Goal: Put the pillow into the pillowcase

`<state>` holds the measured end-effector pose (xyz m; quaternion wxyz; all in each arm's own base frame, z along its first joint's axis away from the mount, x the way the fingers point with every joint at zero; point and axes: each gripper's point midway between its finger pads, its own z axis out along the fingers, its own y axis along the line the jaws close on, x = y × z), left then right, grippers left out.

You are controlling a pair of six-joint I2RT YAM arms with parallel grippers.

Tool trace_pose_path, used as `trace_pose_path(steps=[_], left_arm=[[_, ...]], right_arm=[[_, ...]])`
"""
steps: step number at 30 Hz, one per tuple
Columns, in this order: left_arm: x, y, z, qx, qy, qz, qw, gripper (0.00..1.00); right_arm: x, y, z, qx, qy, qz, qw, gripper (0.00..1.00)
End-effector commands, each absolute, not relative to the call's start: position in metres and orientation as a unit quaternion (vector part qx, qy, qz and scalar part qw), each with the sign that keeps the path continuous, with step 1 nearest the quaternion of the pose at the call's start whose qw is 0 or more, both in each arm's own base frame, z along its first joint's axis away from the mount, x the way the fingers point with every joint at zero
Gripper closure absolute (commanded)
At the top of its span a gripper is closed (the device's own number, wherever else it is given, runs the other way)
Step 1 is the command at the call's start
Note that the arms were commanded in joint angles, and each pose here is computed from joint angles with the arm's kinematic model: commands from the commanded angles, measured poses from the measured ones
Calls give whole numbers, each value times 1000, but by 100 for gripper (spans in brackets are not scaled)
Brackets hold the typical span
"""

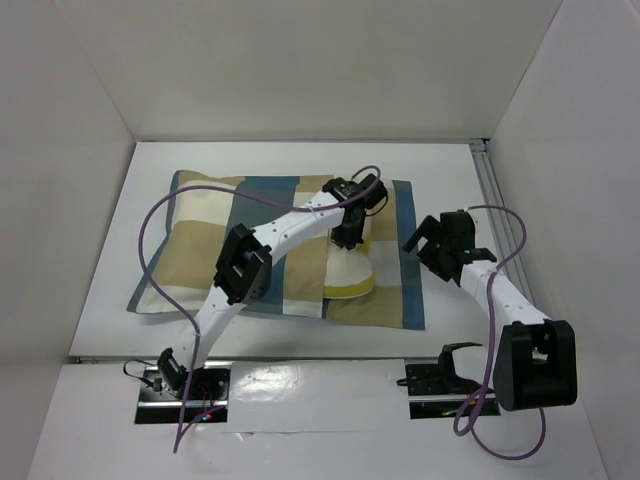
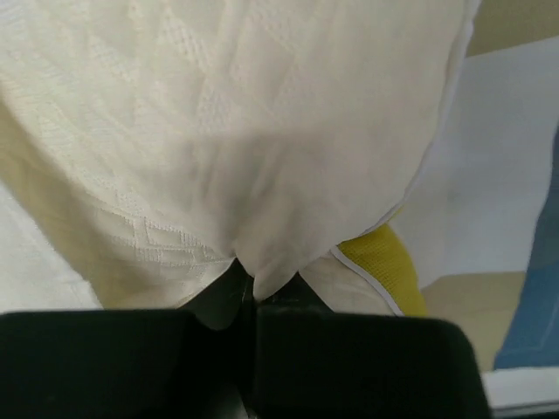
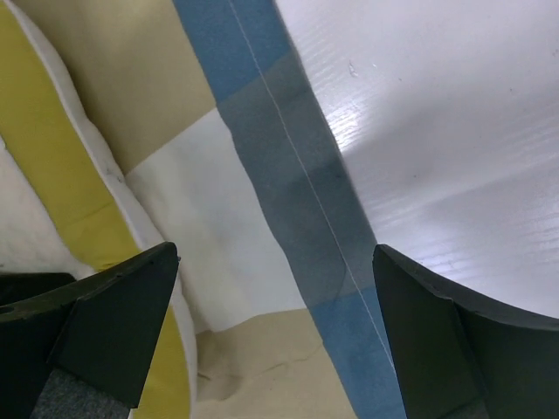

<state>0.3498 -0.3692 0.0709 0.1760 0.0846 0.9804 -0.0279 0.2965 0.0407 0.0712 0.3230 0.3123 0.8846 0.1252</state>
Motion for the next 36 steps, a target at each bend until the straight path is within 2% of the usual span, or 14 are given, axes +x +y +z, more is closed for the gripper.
trace_pose_path(steps=[1,3,4,5,7,11,14,19,24,25,28,33,35,36], left_arm=[[349,-367,99,88,981,-84,153,100],[349,-356,133,83,976,-147,139,100],[346,-350,180,95,961,-196,169,100],[345,-345,190,96,955,-225,168,100],[340,-328,244,97,928,-311,183,100],[335,-300,281,99,897,-387,186,100],[334,-290,300,108,868,-445,192,100],[329,-275,321,113,841,-488,206,100],[323,-261,334,102,829,-508,213,100],[321,-257,341,104,819,-522,213,100],[318,-246,353,95,807,-539,220,100],[313,-235,367,86,797,-551,232,100],[312,-232,370,85,793,-555,235,100],[309,-232,374,88,791,-556,239,100]], right_arm=[[309,43,99,283,877,143,362,0],[318,47,115,254,876,156,380,0],[321,46,121,228,879,148,392,0],[325,45,124,220,880,145,395,0],[337,55,147,180,877,169,412,7],[353,104,206,127,827,305,455,22],[351,146,242,100,775,382,493,27],[353,230,239,34,789,417,449,45],[363,284,236,-6,778,442,446,54],[369,292,217,-5,792,435,429,60],[377,310,200,-8,799,440,410,64],[386,328,184,1,806,428,409,61],[391,337,166,-3,817,416,399,46],[391,342,164,-7,818,417,396,30]])
